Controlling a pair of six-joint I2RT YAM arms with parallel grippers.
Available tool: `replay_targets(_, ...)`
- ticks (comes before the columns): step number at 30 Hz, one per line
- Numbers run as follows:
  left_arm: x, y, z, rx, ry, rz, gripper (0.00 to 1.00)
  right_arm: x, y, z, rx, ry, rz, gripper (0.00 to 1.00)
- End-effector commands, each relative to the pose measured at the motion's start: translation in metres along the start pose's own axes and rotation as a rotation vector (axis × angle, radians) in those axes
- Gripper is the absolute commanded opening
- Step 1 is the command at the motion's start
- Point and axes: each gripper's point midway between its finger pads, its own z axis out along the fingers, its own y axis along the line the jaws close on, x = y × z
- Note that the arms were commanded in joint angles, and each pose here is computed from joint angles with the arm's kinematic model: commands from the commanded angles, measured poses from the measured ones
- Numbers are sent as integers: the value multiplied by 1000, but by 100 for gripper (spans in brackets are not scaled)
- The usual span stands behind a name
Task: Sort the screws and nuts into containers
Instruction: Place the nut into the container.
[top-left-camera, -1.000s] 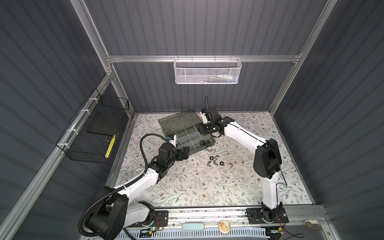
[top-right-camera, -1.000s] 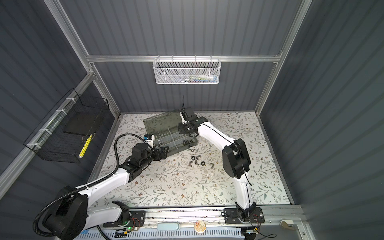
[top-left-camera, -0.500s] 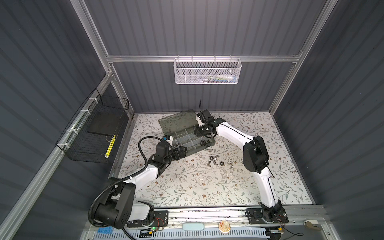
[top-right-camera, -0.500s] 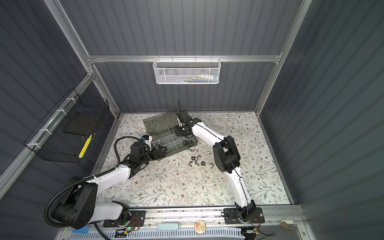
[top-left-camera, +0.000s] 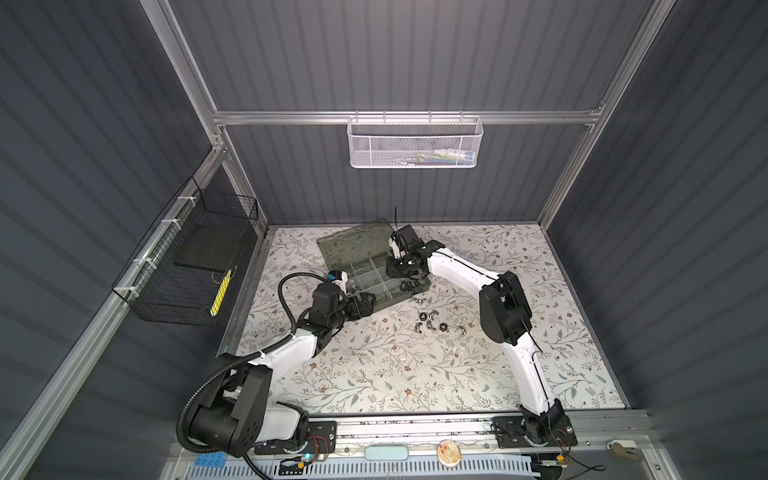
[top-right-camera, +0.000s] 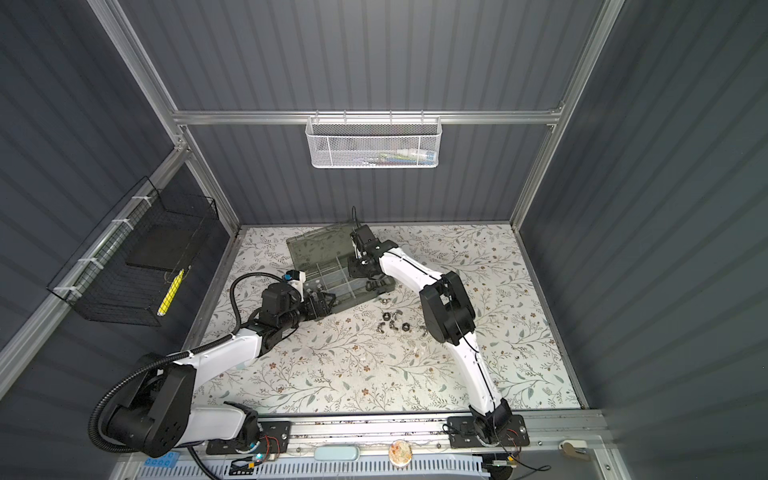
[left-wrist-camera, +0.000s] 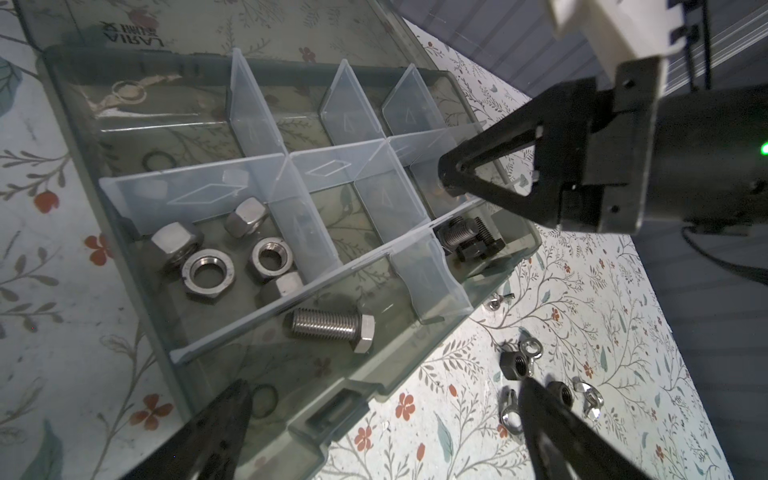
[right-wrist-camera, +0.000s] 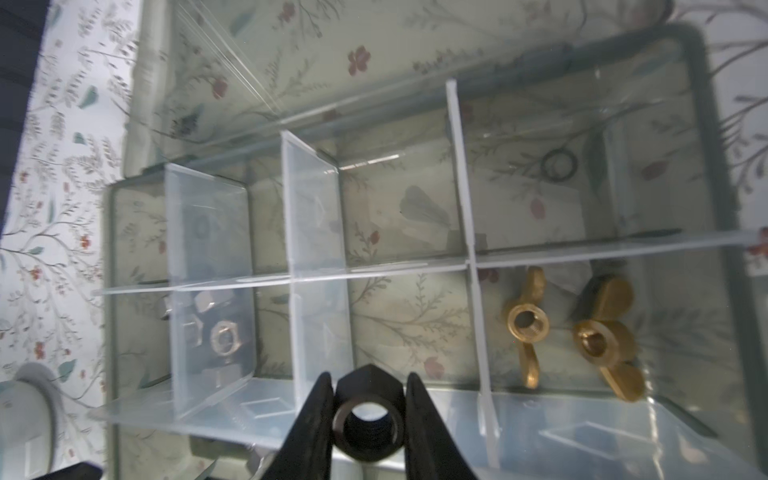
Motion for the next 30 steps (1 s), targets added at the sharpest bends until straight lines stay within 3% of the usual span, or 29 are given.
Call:
replay_targets(1, 3, 1, 1, 8, 8, -6, 100, 3, -3, 5, 17, 2, -4, 29)
replay_targets(14, 2, -2, 2, 20, 4, 2, 100, 0, -4, 1, 31, 2, -19, 40)
replay_targets(30, -3, -34, -7, 176, -28, 59, 100, -39, 19, -85, -4, -145, -51, 79)
